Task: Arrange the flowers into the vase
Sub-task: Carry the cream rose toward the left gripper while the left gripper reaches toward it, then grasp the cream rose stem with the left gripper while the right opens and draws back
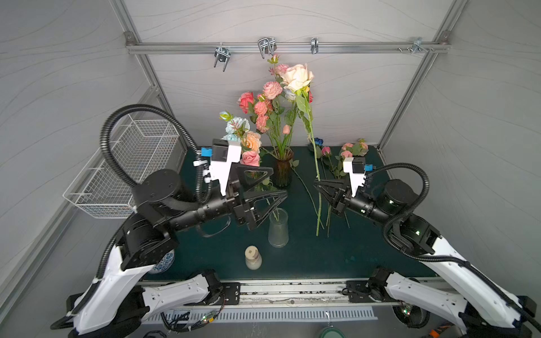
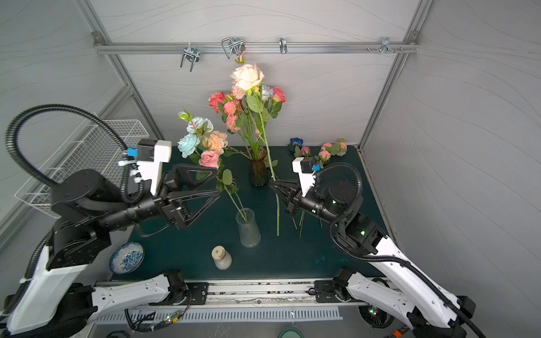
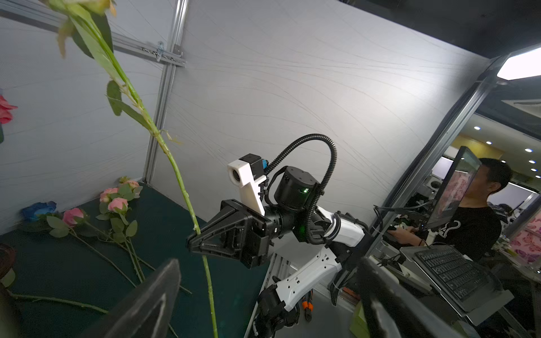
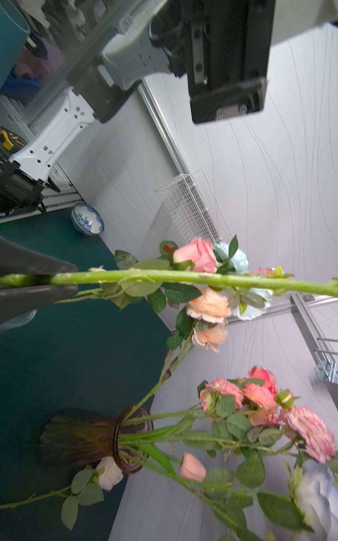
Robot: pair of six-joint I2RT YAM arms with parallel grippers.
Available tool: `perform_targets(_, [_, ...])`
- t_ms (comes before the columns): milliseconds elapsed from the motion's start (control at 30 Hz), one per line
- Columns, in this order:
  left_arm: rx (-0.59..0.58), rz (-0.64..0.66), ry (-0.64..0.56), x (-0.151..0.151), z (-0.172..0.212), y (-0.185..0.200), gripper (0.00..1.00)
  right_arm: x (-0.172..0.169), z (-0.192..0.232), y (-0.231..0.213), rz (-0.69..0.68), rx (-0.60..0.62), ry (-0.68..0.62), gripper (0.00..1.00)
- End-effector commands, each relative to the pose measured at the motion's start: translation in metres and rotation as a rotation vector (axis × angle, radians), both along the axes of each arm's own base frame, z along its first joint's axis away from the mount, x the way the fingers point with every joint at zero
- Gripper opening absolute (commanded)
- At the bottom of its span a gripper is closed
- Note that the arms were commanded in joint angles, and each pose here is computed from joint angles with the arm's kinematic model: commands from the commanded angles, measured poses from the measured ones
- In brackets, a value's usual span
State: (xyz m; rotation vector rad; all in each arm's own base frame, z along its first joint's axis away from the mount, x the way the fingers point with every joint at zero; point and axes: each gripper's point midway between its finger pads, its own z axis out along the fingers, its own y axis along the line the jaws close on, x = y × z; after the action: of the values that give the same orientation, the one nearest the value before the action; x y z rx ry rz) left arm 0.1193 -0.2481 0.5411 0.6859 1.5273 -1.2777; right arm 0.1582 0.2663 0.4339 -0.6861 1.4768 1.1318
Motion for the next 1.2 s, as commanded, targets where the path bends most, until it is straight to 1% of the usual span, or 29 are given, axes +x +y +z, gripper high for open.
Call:
perform_targets(0, [0.015, -0.054, -0.021, 0.001, 0.002, -0.016, 0.95, -0.023, 0.03, -0.002, 0.036, 0.058, -0.113, 0.0])
perform_targets(100, [0.03, -0.058, -0.006, 0.009, -0.004, -0.028, 0.93, -0.041, 0.033, 0.007, 0.093, 0.063, -0.141, 0.0])
perform_targets(200, [0.042, -0.057, 0.002, 0.014, -0.007, -0.035, 0.89, -0.055, 0.032, 0.015, 0.138, 0.054, -0.169, 0.0])
perform_targets(267, [0.046, -0.052, 0.004, 0.017, -0.007, -0.038, 0.84, -0.061, 0.031, 0.019, 0.154, 0.04, -0.185, 0.0])
perform_targets(367, [0.051, -0.045, -0.003, 0.019, -0.006, -0.038, 0.73, -0.066, 0.027, 0.022, 0.169, 0.023, -0.195, 0.0])
perform_targets(567, [0.045, -0.026, -0.026, 0.019, -0.002, -0.034, 0.37, -0.063, 0.013, 0.024, 0.154, -0.018, -0.18, 0.0])
perform_targets(667, [0.054, -0.012, -0.032, 0.022, -0.002, -0.034, 0.15, -0.058, 0.008, 0.024, 0.133, -0.036, -0.171, 0.0])
perform_targets(700, [0.063, -0.003, -0.032, 0.024, -0.002, -0.033, 0.04, -0.057, 0.005, 0.024, 0.124, -0.044, -0.169, 0.12])
perform_targets(733, [0.072, 0.007, -0.036, 0.025, -0.003, -0.033, 0.0, -0.055, 0.004, 0.023, 0.111, -0.051, -0.167, 0.34])
perform_targets(767, [0.084, 0.025, -0.048, 0.026, -0.003, -0.032, 0.0, -0.053, 0.003, 0.02, 0.093, -0.058, -0.164, 0.47])
perform_targets(800, [0.101, 0.045, -0.077, 0.025, -0.004, -0.032, 0.0, -0.049, 0.002, 0.016, 0.068, -0.061, -0.165, 0.56])
perform_targets(833, [0.129, 0.071, -0.11, 0.025, -0.006, -0.031, 0.0, -0.046, 0.002, 0.01, 0.034, -0.061, -0.17, 0.6])
perform_targets(900, [0.184, 0.139, -0.152, 0.031, -0.012, -0.028, 0.0, -0.04, 0.004, -0.004, -0.027, -0.057, -0.179, 0.65])
perform_targets(1033, [0.273, 0.266, -0.186, 0.05, -0.028, -0.022, 0.0, -0.037, 0.012, -0.032, -0.111, -0.053, -0.213, 0.65])
perform_targets(1167, [0.276, 0.354, -0.208, 0.061, -0.034, -0.012, 0.0, -0.039, 0.021, -0.055, -0.158, -0.031, -0.24, 0.66])
